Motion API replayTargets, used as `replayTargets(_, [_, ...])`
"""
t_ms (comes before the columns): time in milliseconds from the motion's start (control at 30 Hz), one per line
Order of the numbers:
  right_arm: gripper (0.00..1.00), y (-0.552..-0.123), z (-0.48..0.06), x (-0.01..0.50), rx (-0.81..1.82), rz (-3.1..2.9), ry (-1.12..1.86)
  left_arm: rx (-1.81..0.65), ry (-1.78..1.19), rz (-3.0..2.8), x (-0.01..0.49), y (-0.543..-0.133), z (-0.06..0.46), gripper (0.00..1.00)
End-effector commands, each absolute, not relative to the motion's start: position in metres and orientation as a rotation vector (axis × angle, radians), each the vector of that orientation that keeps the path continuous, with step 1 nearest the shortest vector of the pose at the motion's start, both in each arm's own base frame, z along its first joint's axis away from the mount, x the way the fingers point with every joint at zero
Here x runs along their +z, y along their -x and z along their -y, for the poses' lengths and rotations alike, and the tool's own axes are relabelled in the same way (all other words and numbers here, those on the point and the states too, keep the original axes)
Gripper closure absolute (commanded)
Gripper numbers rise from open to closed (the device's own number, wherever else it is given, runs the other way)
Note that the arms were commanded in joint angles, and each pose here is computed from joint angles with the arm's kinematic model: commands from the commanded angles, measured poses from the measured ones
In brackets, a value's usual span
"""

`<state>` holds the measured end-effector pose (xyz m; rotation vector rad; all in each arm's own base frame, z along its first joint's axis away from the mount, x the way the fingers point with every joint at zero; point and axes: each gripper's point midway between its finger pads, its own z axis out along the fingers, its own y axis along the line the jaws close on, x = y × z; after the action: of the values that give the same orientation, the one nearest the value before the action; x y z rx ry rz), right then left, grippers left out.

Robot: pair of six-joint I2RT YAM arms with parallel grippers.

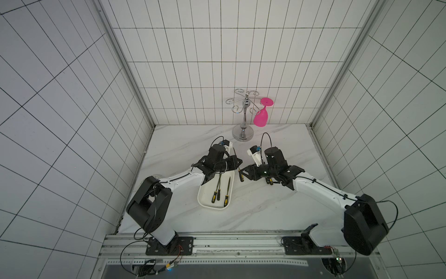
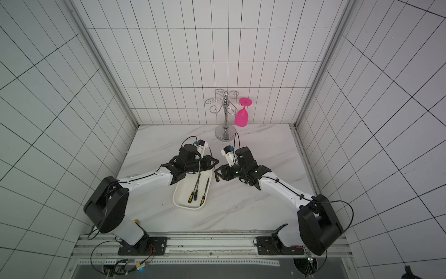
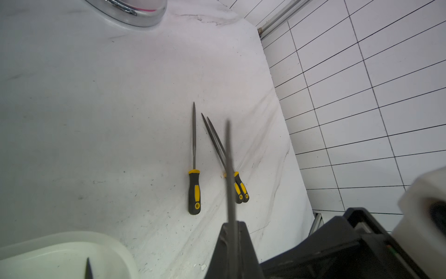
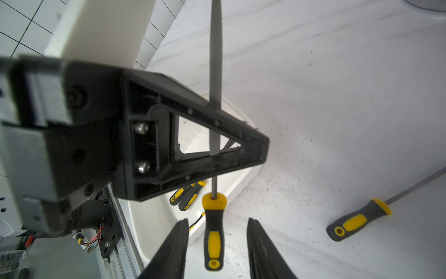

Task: Put the file tool into the storage box
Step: Pick up the file tool from the center of the board, then place the file tool in the storage box.

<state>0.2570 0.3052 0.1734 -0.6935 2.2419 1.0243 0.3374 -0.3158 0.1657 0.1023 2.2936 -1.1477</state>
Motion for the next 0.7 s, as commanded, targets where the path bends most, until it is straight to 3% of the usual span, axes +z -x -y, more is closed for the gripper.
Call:
replayTargets(0, [0.55,-0.267,-0.307,0.202,1.001,-2.169,0.666,-1.016,-0.145,-2.285,0.174,-0.326,0.292,1.0])
replayTargets(333, [0.56,-0.273,-0.307,0.185,0.981,-2.215,0.632,-0.663,-0.219,-2.463,0.109,-0.291,0.239,1.0])
replayTargets(633, [0.56,-0.275,-0.302,0.184,0.965,-2.219,0.617,-0.543,-0.352,-2.601,0.064,-0.284,0.259,1.0])
replayTargets(667, [0.56,-0.275,-0.302,0.183,0.959,-2.223,0.612,-0.537,-0.356,-2.615,0.061,-0.284,0.261,0.92])
